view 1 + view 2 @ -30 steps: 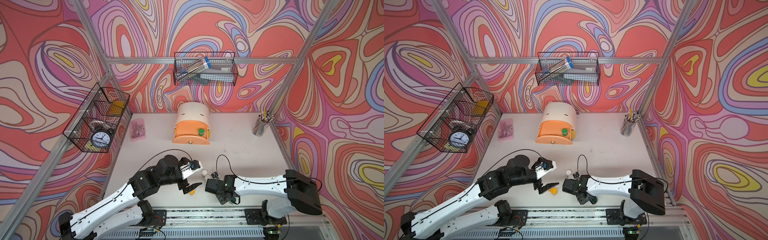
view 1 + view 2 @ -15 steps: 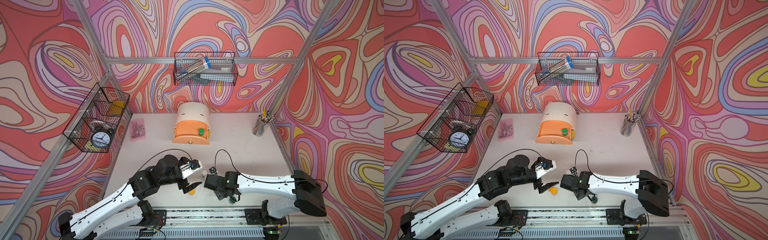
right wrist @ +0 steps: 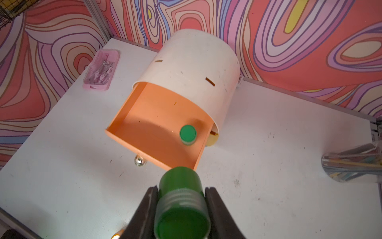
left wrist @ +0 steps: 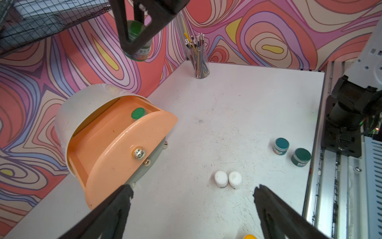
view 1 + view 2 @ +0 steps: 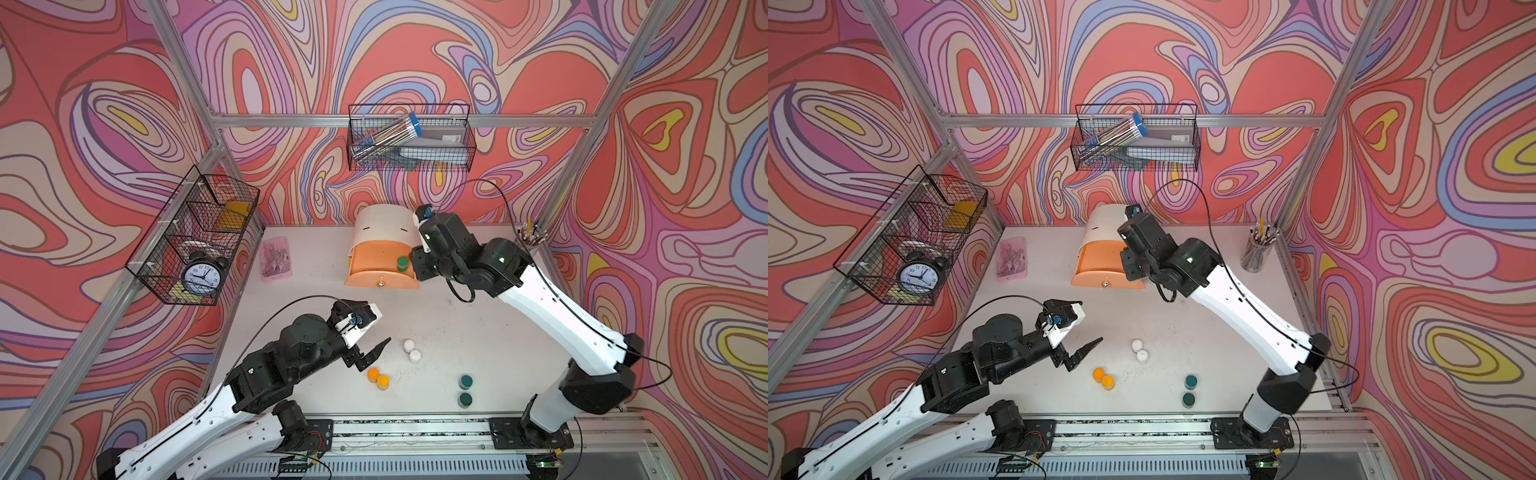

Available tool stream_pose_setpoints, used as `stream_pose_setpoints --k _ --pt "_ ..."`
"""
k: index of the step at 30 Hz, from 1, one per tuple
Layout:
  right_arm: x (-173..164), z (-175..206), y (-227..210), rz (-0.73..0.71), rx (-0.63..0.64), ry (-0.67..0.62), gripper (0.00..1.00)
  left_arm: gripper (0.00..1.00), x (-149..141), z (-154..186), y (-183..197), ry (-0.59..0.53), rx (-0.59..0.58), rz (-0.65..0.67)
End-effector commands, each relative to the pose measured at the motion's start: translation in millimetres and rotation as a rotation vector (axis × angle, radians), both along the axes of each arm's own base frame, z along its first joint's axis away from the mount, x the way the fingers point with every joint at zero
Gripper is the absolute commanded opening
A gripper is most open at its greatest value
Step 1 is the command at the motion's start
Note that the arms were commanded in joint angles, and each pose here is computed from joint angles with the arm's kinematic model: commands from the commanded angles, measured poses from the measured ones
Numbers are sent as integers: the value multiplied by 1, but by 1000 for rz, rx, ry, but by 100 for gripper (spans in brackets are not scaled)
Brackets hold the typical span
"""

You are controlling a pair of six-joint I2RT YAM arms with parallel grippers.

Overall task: Put the paint cans in the drawer according to color
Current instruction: Place the paint can in the drawer.

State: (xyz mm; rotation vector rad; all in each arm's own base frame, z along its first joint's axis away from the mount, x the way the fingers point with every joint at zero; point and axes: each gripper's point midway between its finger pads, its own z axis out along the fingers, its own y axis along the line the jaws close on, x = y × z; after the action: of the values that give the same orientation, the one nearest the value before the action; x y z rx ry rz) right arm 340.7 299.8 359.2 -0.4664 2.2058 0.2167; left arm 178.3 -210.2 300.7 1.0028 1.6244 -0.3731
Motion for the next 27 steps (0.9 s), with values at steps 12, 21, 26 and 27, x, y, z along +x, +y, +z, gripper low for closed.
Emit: stream_pose_setpoints --k 12,21,26,27 --pt "53 -86 48 74 -136 151 26 99 13 6 12 -33 6 102" --pt "65 -120 56 65 -154 203 33 99 8 10 10 -37 -19 75" --pt "72 -125 57 55 -163 198 39 99 7 10 10 -35 -20 70" --pt "73 -127 57 53 -170 202 41 99 7 10 10 -34 -19 68"
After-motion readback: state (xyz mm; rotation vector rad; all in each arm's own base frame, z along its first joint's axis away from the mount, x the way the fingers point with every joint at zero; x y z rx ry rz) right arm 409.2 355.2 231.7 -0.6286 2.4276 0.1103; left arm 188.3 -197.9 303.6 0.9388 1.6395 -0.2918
